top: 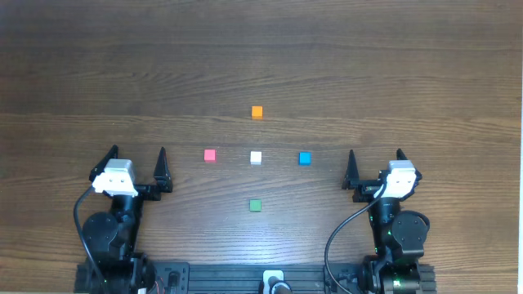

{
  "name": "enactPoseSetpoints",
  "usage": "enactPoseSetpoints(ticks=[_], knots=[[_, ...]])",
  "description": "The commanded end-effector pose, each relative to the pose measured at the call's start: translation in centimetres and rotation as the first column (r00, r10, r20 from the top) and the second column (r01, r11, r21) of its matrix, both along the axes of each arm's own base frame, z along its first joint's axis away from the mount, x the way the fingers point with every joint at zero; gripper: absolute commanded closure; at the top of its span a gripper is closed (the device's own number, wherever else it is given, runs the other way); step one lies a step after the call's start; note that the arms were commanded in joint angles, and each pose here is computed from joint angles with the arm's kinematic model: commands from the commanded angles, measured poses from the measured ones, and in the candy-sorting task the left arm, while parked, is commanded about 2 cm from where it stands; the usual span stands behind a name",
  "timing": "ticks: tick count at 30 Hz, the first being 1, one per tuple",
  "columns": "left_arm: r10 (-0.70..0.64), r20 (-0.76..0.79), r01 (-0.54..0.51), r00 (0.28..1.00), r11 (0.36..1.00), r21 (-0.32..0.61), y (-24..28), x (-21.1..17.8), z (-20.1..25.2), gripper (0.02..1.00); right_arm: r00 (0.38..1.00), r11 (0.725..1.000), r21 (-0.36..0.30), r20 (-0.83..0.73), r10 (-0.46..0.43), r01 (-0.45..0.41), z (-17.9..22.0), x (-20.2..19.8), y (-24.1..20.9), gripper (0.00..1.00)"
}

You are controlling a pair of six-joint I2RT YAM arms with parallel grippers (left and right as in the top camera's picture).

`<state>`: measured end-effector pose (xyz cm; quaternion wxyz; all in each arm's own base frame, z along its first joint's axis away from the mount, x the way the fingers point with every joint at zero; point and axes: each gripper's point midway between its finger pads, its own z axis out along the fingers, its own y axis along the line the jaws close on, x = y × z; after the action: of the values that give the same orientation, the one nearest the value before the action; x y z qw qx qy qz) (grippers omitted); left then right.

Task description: Stack Cubes

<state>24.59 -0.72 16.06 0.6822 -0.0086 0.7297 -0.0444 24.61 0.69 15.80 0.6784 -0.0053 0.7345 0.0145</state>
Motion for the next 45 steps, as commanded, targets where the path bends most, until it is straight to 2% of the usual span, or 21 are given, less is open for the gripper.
enactPoseSetpoints(ticks=[1,3,6,9,13,15,16,18,19,22,23,27,32,45], knots=[[-0.002,-0.01,0.002,1.0,1.0,0.004,0.0,0.1,-0.4,0.018,1.0,1.0,-0.007,0.005,0.007,-0.007,-0.1,0.0,0.1,0.007],[-0.03,-0.037,0.03,0.999,1.0,0.0,-0.5,0.2,-0.9,0.018,1.0,1.0,-0.007,0.005,0.007,-0.007,-0.1,0.0,0.1,0.007],[-0.126,-0.066,0.126,0.99,0.992,-0.01,-2.4,0.6,-0.6,0.018,1.0,1.0,-0.007,0.005,0.007,-0.007,-0.1,0.0,0.1,0.007],[-0.201,-0.148,0.193,0.968,0.979,-0.066,-4.1,1.3,0.4,0.02,1.0,1.0,-0.007,0.005,0.006,-0.006,-0.1,0.0,0.1,0.007],[-0.307,-0.33,0.266,0.893,0.95,-0.163,-6.8,3.0,1.2,0.018,1.0,1.0,-0.007,0.005,0.007,-0.007,-0.1,0.0,0.1,0.009],[-0.347,-0.493,0.273,0.798,0.937,-0.219,-8.9,4.3,0.0,0.02,1.0,1.0,-0.007,0.005,0.006,-0.006,-0.1,0.0,0.1,0.009],[-0.345,-0.591,0.253,0.729,0.938,-0.236,-10.3,5.1,-1.0,0.02,1.0,1.0,-0.007,0.005,0.007,-0.007,-0.1,0.0,0.1,0.009],[-0.321,-0.671,0.227,0.669,0.947,-0.227,-11.5,5.9,-2.1,0.02,1.0,1.0,-0.007,0.005,0.007,-0.007,-0.1,0.0,0.1,0.009],[-0.28,-0.737,0.196,0.615,0.96,-0.201,-12.5,6.4,-3.2,0.02,1.0,1.0,-0.007,0.005,0.007,-0.007,-0.1,0.0,0.1,0.009],[-0.225,-0.811,0.162,0.54,0.973,-0.162,-13.7,6.9,-5.1,0.02,1.0,1.0,-0.007,0.005,0.007,-0.007,-0.1,0.0,0.1,0.007],[-0.2,-0.849,0.137,0.489,0.979,-0.151,-14.4,7.0,-6.7,0.02,1.0,1.0,-0.007,0.005,0.007,-0.007,-0.1,0.0,0.1,0.009],[-0.16,-0.9,0.071,0.405,0.987,-0.144,-14.5,6.5,-9.7,0.02,1.0,1.0,-0.007,0.005,0.007,-0.007,-0.1,0.0,0.1,0.009],[-0.131,-0.929,0.043,0.345,0.991,-0.124,-14.2,5.9,-11.7,0.036,1.0,1.0,-0.007,0.005,0.007,-0.007,-0.1,0.0,0.1,0.007],[-0.007,-0.969,-0.04,0.249,0.999,-0.018,-12.1,4.3,-14.5,0.082,1.0,1.0,-0.007,0.005,0.007,-0.007,-0.1,0.0,0.1,0.007]])
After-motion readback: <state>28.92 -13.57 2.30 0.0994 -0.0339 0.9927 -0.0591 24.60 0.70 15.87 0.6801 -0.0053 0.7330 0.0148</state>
